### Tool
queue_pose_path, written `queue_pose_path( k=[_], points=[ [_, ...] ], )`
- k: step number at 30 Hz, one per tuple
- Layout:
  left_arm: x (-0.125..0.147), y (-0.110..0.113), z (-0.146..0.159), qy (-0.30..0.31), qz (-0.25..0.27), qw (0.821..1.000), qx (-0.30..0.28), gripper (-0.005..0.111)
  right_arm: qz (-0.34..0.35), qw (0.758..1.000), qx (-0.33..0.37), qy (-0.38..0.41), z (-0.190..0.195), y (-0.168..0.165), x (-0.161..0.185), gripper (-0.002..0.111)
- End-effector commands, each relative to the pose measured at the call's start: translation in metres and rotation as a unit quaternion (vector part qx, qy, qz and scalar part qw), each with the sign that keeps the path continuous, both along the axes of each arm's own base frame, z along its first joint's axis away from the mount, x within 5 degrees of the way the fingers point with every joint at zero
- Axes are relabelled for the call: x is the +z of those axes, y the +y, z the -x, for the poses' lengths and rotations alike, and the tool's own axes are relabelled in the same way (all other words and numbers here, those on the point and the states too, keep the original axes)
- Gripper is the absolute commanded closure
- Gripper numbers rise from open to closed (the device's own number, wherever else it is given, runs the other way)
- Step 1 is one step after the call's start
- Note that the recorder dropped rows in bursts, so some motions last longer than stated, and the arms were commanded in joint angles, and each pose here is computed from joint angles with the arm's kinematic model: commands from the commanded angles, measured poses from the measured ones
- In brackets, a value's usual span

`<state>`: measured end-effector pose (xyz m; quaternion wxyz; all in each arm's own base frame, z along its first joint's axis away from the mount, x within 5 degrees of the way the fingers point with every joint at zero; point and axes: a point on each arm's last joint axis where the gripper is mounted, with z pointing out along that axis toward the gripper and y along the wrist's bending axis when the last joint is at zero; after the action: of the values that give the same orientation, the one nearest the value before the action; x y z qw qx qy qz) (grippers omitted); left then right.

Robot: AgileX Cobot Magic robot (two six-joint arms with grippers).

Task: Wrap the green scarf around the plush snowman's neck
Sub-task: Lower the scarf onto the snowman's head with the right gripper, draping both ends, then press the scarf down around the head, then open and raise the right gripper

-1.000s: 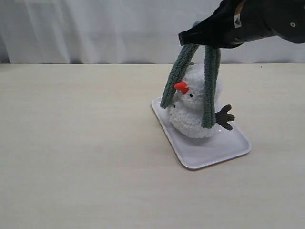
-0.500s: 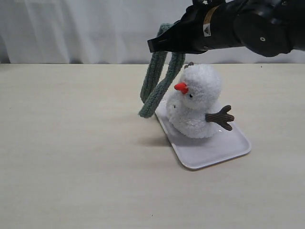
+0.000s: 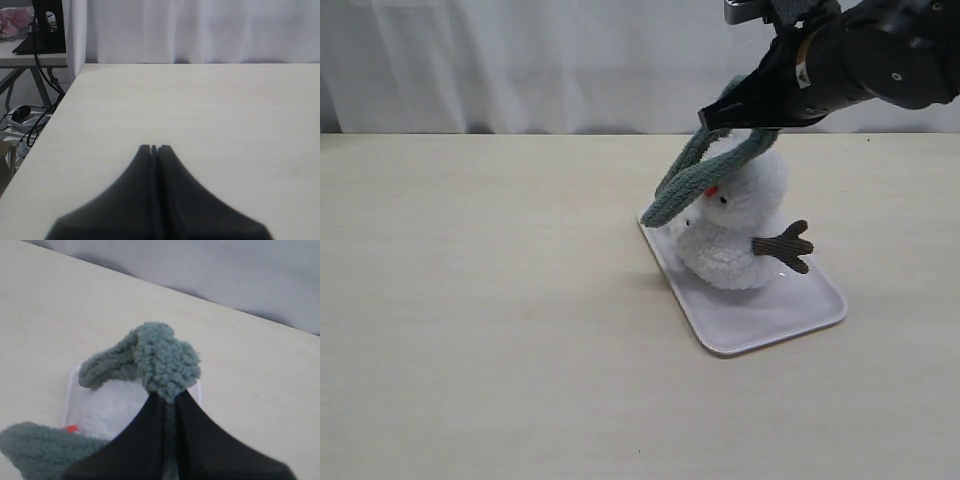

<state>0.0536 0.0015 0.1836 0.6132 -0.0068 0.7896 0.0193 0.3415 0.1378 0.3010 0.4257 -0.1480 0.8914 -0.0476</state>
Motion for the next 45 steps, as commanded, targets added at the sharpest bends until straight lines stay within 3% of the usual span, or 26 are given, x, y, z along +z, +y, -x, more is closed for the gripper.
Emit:
queue_pose_path(
  k=[1, 9, 18, 26, 36, 45],
  points=[
    [0.0, 0.0, 0.0, -0.007, 0.0, 1.0, 0.003, 0.107, 0.052, 0.998, -0.032, 0.033, 0.004, -0.012, -0.005, 0.104],
    [0.0, 0.0, 0.0, -0.007, 0.0, 1.0, 0.003, 0.107, 0.077, 0.994, -0.052, 0.062, 0.008, -0.018, -0.01, 0.104],
    [0.0, 0.0, 0.0, -0.007, 0.0, 1.0, 0.003, 0.107, 0.063, 0.997, -0.006, 0.042, 0.009, -0.012, -0.027, 0.104],
    [0.0, 0.0, 0.0, -0.007, 0.0, 1.0, 0.003, 0.107, 0.126, 0.991, -0.008, 0.035, 0.007, -0.02, -0.026, 0.104],
    [0.0, 0.0, 0.0, -0.007, 0.0, 1.0, 0.003, 0.107, 0.147, 0.987, 0.005, 0.061, -0.005, -0.013, -0.055, 0.104],
    [0.0, 0.0, 0.0, -0.007, 0.0, 1.0, 0.003, 0.107, 0.144, 0.988, -0.018, 0.061, 0.006, -0.02, -0.036, 0.062]
  ],
)
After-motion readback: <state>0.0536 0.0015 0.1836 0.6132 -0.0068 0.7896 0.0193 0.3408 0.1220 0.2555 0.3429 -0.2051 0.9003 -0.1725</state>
